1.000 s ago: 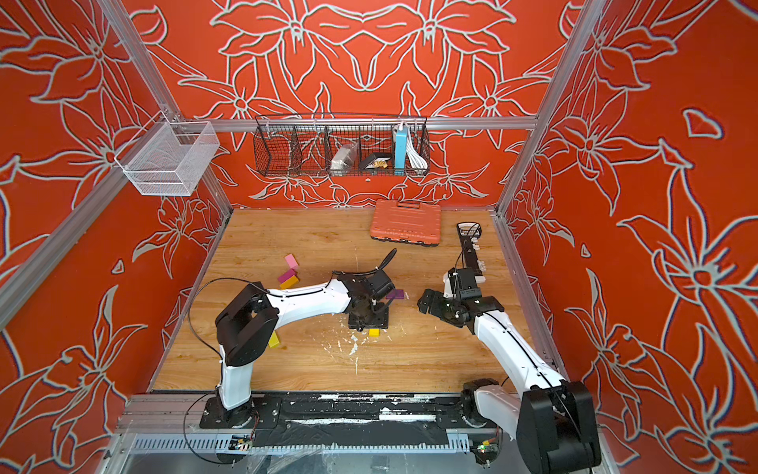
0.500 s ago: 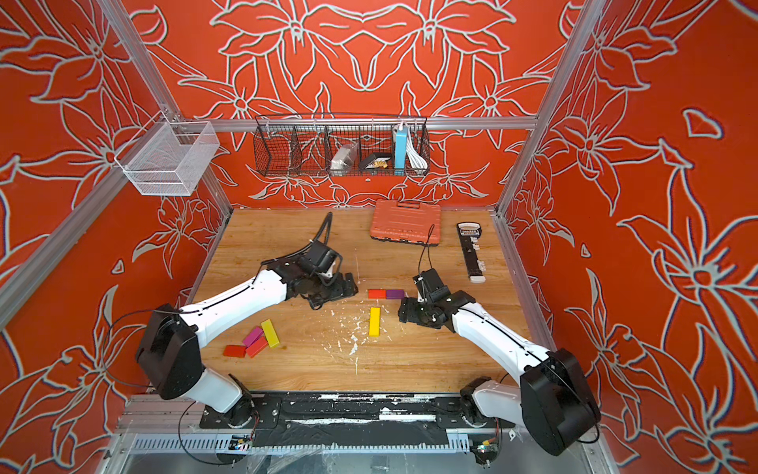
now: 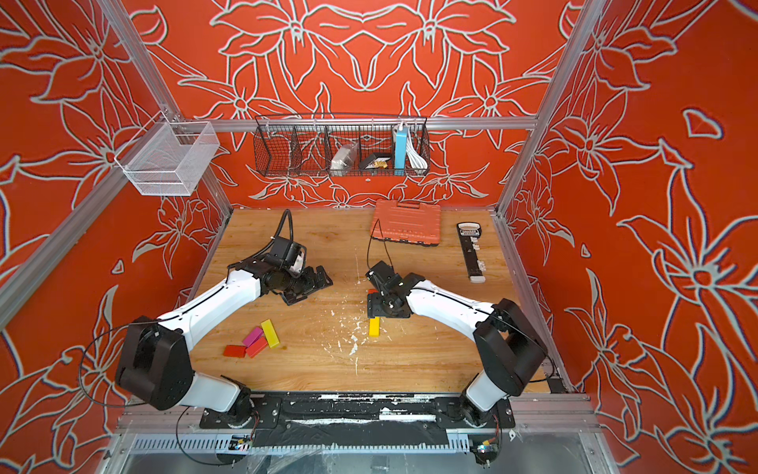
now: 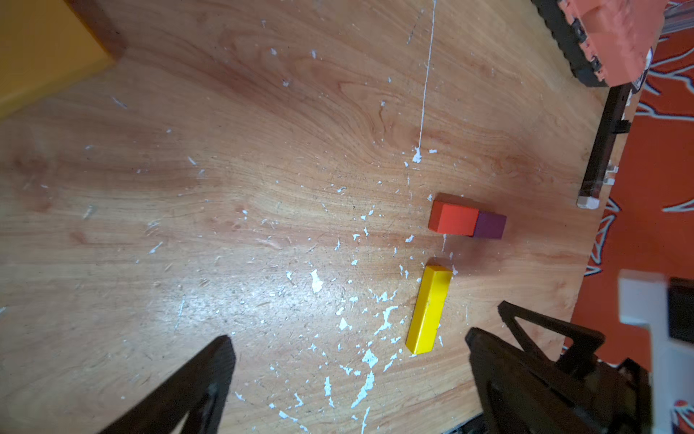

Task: Assemble the letter c with building blocks
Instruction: Assemble the building block at the center of the board.

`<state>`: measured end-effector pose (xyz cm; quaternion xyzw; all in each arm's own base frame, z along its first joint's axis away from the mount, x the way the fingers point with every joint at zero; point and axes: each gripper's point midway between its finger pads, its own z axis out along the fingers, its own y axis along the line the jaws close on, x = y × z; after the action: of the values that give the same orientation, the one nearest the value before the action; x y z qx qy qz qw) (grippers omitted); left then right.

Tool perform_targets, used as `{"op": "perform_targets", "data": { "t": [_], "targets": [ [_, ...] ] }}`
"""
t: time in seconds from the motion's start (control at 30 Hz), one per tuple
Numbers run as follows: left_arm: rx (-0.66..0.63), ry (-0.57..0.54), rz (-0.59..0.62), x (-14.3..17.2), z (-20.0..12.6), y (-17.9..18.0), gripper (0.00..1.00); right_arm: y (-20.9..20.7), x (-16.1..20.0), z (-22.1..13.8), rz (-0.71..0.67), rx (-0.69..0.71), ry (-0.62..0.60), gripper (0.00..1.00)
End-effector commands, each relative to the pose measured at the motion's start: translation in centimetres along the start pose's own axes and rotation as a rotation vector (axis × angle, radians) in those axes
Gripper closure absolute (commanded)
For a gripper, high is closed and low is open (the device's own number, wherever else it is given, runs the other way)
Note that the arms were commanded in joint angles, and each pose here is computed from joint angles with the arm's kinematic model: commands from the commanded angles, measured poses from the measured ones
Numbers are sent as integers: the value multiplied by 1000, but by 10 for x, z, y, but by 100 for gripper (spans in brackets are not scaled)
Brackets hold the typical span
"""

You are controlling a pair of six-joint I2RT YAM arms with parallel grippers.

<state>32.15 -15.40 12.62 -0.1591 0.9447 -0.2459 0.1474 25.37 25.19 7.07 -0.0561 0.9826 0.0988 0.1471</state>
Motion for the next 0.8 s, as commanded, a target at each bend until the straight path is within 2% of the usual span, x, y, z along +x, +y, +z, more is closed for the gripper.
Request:
{"op": "perform_targets", "data": {
  "t": [0.0,0.17,0.77],
  "targets": [
    [31,3,15,0,-6,3,2,-3,7,8,-23,93,29,20],
    [32,4,2,-1,-8,11,2,3,16,22,-51,135,62,21],
    [27,13,-17,0,-7,22,2,15,27,41,-43,106,103,51]
  ]
}}
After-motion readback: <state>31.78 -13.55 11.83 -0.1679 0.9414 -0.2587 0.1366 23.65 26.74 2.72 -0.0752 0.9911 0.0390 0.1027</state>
